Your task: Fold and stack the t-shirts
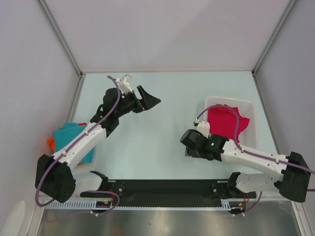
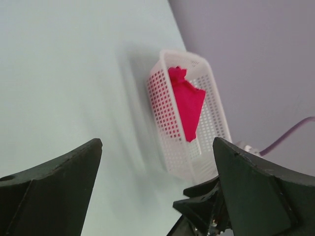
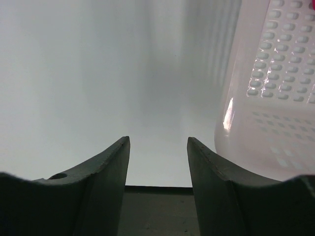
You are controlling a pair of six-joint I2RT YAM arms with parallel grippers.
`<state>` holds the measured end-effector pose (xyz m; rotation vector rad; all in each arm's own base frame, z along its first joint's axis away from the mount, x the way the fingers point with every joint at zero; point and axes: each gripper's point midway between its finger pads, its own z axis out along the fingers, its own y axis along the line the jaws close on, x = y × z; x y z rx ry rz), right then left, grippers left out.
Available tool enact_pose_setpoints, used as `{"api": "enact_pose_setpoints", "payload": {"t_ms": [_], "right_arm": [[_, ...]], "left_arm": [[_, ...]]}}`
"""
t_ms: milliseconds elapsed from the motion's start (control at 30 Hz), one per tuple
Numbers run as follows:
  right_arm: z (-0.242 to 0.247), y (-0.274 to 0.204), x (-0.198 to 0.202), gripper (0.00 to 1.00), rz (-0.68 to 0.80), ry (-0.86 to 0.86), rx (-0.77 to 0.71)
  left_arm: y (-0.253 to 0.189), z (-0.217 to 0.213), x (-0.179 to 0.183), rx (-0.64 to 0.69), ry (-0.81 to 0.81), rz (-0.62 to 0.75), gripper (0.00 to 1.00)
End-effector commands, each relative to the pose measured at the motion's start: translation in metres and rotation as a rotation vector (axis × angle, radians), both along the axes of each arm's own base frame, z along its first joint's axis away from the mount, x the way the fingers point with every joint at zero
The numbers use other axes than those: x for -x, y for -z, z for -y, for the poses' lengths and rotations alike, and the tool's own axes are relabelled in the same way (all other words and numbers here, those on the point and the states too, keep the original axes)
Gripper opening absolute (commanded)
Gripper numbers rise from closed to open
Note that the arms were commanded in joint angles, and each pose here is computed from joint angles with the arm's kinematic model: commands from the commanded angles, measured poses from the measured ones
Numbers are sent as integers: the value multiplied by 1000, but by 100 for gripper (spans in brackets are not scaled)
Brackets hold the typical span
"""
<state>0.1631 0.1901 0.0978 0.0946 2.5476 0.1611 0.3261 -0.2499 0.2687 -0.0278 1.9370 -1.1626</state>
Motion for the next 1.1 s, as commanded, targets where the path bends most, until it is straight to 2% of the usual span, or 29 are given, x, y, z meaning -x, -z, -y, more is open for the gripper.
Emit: {"api": "enact_pose_setpoints", "payload": {"t_ms": [0,167,367,633,867,1067], "right_arm": [[-3,-19,-14,56,60,38,-27],[19,-7,-20,57,45,87,23],[67,19,-44,59,1,191,71],[119,5,-72,59,33,316,86],[103,-9,-97,59,29,257,82],[83,-16,-140,61,28,176,115]], "left_arm": [[11,1,13,17,47,7,100],[12,2,21,46,73,7,100],[15,1,31,42,94,9,100],[35,-2,36,37,88,-22,100],[42,0,37,40,101,-39,99],[32,-3,45,50,98,-22,100]]}}
